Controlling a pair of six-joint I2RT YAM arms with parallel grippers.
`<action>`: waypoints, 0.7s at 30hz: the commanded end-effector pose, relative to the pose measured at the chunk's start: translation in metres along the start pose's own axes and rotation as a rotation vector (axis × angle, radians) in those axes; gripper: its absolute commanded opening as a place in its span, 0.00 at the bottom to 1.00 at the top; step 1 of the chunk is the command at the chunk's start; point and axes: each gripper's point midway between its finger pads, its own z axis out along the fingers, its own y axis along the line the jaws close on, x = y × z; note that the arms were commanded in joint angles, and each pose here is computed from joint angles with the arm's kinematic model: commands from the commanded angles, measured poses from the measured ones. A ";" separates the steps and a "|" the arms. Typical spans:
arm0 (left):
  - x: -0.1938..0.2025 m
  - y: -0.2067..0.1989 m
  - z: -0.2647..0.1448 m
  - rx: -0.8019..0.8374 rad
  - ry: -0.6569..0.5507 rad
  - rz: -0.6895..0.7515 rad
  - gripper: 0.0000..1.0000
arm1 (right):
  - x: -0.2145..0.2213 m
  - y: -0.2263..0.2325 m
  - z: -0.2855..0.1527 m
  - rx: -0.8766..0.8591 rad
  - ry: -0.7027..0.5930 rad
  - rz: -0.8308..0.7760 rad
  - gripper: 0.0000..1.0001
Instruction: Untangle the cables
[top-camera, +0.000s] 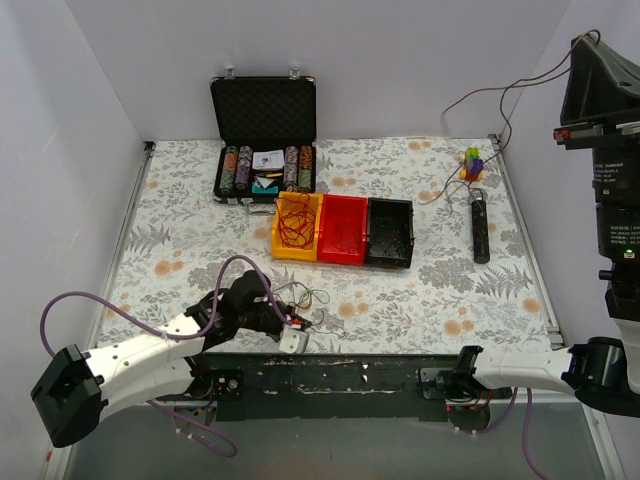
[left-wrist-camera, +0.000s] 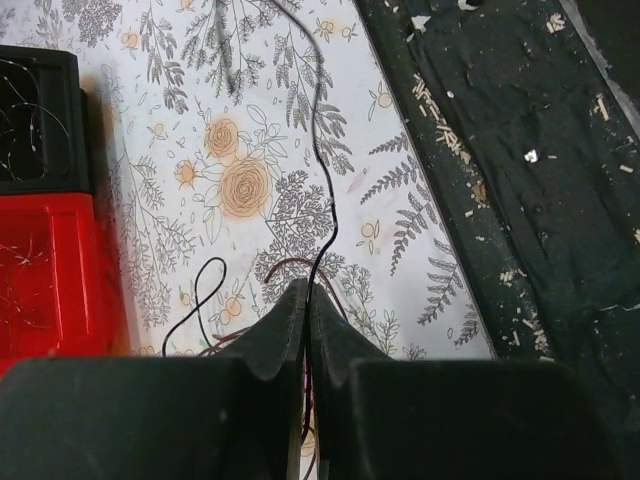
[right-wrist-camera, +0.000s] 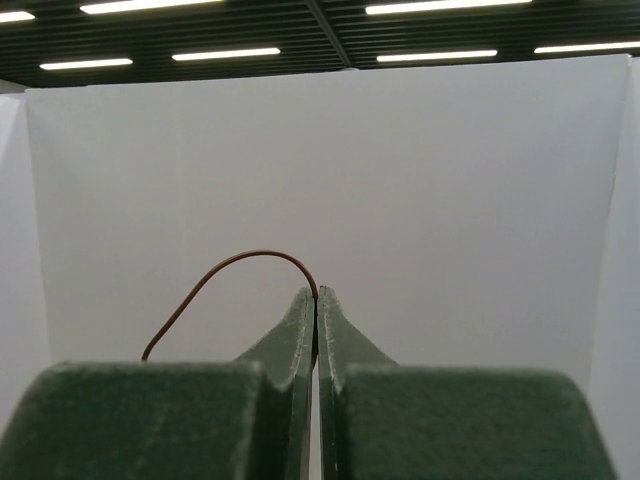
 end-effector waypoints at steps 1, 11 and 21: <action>0.005 -0.008 -0.005 0.022 0.015 0.058 0.00 | -0.026 -0.038 -0.006 0.127 -0.060 -0.025 0.01; -0.045 0.050 -0.019 -0.161 -0.094 0.075 0.00 | 0.038 0.022 0.003 0.031 0.049 -0.101 0.01; -0.096 0.092 -0.042 -0.242 -0.164 0.146 0.00 | 0.172 0.075 0.015 -0.065 0.239 -0.235 0.01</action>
